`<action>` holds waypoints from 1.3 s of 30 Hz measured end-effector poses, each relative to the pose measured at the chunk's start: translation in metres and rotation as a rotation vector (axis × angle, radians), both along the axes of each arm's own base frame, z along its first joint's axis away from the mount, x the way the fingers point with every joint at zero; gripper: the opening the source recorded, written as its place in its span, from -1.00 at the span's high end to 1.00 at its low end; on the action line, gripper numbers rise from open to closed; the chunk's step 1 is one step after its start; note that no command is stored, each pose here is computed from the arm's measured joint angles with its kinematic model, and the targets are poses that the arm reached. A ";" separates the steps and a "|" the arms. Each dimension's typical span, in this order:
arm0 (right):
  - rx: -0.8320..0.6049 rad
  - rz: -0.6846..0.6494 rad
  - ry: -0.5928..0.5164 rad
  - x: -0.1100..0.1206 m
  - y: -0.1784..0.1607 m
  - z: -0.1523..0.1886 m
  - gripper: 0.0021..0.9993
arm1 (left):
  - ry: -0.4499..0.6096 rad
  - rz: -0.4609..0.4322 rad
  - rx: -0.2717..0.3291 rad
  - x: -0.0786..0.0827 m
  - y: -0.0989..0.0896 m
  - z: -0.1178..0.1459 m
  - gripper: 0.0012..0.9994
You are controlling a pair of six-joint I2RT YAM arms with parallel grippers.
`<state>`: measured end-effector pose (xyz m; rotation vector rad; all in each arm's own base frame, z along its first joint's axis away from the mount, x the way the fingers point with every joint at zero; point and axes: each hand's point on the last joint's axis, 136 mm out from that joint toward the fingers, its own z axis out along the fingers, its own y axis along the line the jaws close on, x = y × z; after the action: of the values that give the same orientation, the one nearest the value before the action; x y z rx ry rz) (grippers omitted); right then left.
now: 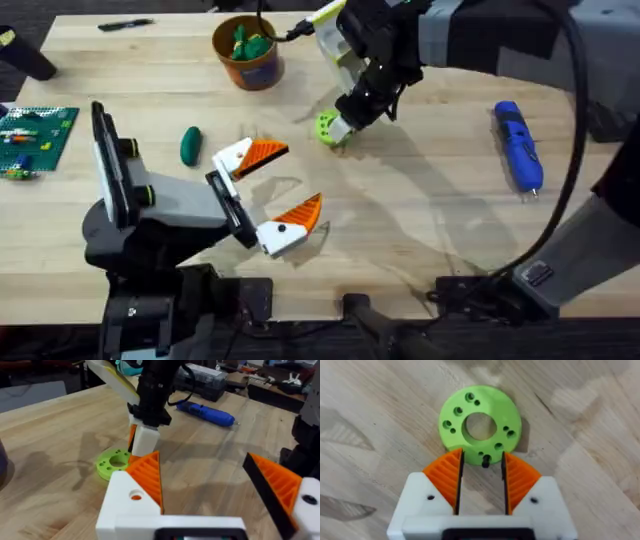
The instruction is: Pick up the gripper from the table and insert it into the empty holder that is missing its gripper. Then pick up a screw, insert it into the mounting hole, and use the screwdriver to tighten it. Finally, clean up the table by picking up the vegetable and placing it into the bucket.
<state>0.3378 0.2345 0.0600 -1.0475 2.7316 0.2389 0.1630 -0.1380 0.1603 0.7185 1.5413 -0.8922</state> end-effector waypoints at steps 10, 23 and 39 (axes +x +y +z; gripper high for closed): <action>0.007 0.001 0.005 -0.001 0.001 0.000 0.49 | 0.000 0.000 0.000 0.000 0.000 0.000 -0.97; 0.006 -0.015 0.008 0.002 -0.004 0.000 0.99 | 0.000 0.000 0.000 0.000 0.000 0.000 -0.97; -0.013 -0.016 0.039 -0.006 -0.009 0.001 0.99 | 0.000 0.000 0.000 0.000 0.000 0.000 -0.97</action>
<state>0.3320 0.2259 0.0611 -1.0351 2.7780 0.2423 0.1630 -0.1380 0.1603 0.7183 1.5414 -0.8924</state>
